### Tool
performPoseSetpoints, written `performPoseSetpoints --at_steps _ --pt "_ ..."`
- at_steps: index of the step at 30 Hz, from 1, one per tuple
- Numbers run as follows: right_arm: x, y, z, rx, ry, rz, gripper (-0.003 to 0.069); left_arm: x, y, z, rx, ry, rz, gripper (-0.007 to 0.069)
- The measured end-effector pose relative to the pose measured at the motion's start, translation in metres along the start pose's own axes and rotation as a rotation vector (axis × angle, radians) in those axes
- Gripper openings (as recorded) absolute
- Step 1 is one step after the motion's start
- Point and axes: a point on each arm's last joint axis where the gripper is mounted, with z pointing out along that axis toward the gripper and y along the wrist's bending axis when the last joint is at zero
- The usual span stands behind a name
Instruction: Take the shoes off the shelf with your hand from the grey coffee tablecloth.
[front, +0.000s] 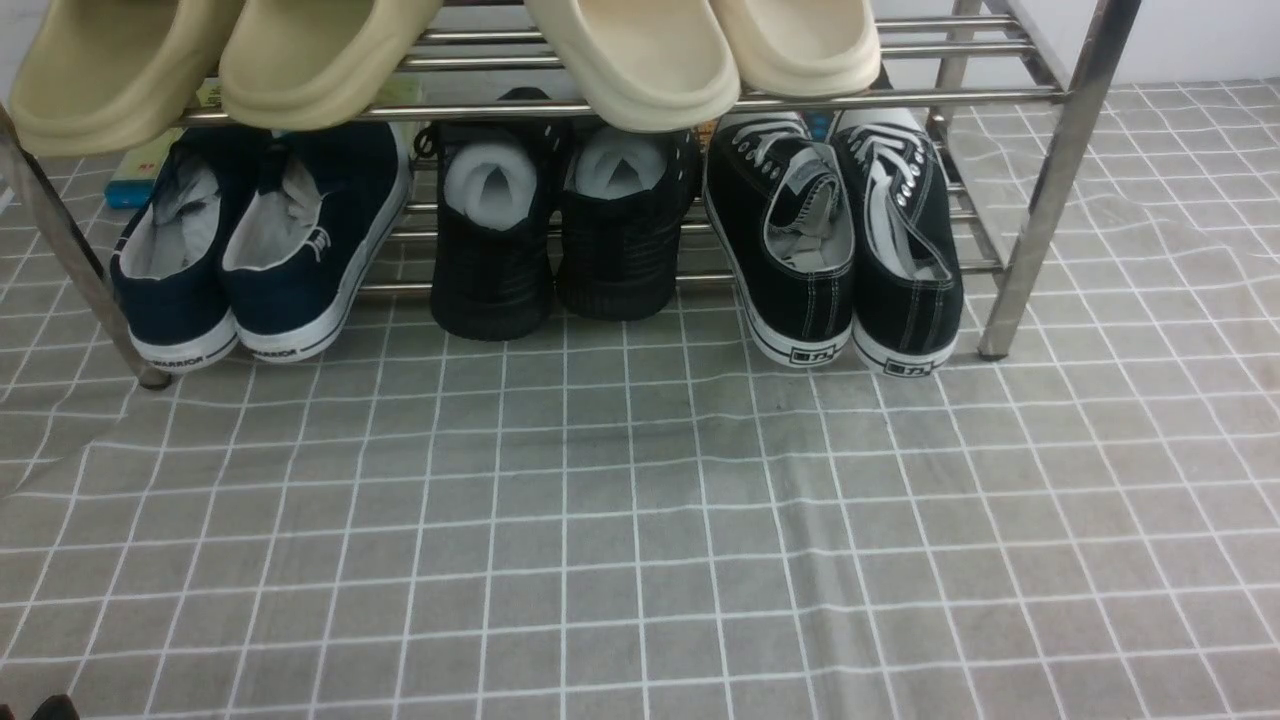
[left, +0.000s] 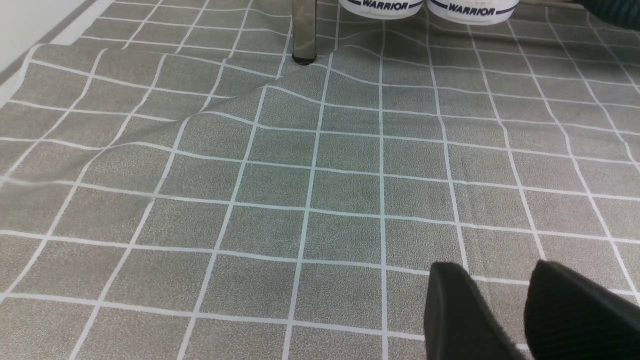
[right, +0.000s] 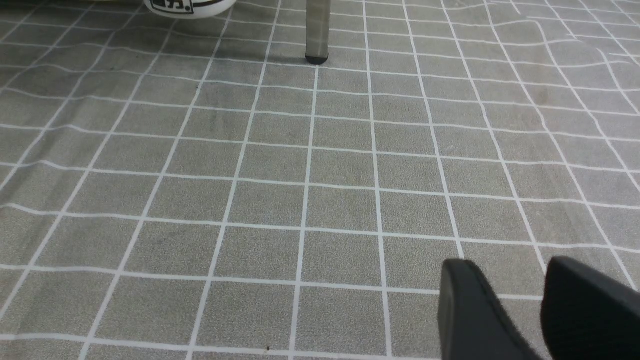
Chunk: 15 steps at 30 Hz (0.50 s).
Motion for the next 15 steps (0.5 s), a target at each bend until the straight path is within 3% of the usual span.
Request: performPoseSetpoints --at_steps 15 --pt "0.0000 -0.0002 0.0000 0.003 0.000 -0.006 0.0239 0.0001 0.0000 0.0000 0.000 0.001 0.000 0.0240"
